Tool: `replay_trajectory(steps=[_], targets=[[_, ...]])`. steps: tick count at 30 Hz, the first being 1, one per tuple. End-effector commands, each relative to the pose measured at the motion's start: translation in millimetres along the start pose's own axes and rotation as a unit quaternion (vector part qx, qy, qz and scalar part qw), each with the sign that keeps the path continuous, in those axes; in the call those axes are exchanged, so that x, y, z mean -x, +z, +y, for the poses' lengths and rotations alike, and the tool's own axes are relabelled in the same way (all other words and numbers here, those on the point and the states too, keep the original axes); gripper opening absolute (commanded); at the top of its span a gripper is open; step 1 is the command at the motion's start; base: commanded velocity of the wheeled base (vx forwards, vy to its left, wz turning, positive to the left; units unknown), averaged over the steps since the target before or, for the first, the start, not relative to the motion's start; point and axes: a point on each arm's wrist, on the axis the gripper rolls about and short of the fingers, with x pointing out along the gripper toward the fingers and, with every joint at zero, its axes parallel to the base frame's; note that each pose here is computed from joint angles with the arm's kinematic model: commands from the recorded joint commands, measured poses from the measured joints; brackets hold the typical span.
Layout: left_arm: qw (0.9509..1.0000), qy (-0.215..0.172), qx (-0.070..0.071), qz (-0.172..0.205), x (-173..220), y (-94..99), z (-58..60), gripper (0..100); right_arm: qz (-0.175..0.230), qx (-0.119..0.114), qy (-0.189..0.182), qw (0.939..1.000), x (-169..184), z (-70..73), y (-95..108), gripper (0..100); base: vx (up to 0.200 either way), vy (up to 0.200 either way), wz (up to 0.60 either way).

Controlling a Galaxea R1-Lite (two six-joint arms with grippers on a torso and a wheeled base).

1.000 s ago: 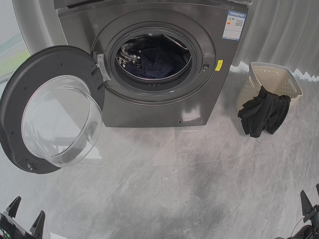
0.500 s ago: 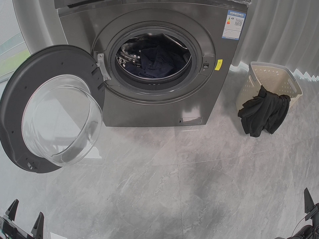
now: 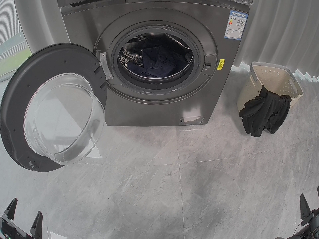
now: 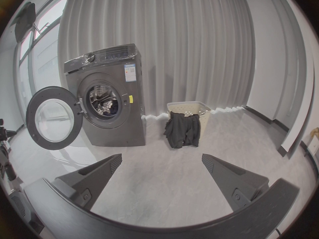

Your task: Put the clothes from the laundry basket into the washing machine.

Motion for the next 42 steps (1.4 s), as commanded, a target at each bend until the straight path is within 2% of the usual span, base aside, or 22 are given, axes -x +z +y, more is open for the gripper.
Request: replay_trajectory(steps=[1, 3, 6, 11, 42], targets=[[1.0000, 0.001, 0.002, 0.004, -0.8, -4.4, 0.1, 100, -0.004, 0.003, -0.007, 1.0000, 0.9, -0.8, -1.9, 100, 0.000, -0.200, 0.00], [1.0000, 0.001, 0.003, 0.004, -0.8, -4.4, 0.1, 100, 0.002, 0.000, 0.006, 1.0000, 0.9, -0.3, -3.2, 100, 0.000, -0.200, 0.00], [1.0000, 0.001, 0.004, 0.004, -0.8, -4.4, 0.1, 100, 0.011, 0.019, 0.067, 0.9975, 0.3, 2.1, -7.1, 100, 0.000, -0.200, 0.00], [1.0000, 0.001, 0.005, 0.004, -0.8, -4.4, 0.1, 100, 0.011, 0.021, 0.052, 0.9984, 0.2, 1.5, -7.1, 100, 0.000, -0.200, 0.00], [1.0000, 0.001, 0.007, 0.004, -0.8, -4.4, 0.1, 100, 0.010, 0.022, 0.052, 0.9984, 0.4, 1.5, -7.1, 100, 0.000, -0.200, 0.00]])
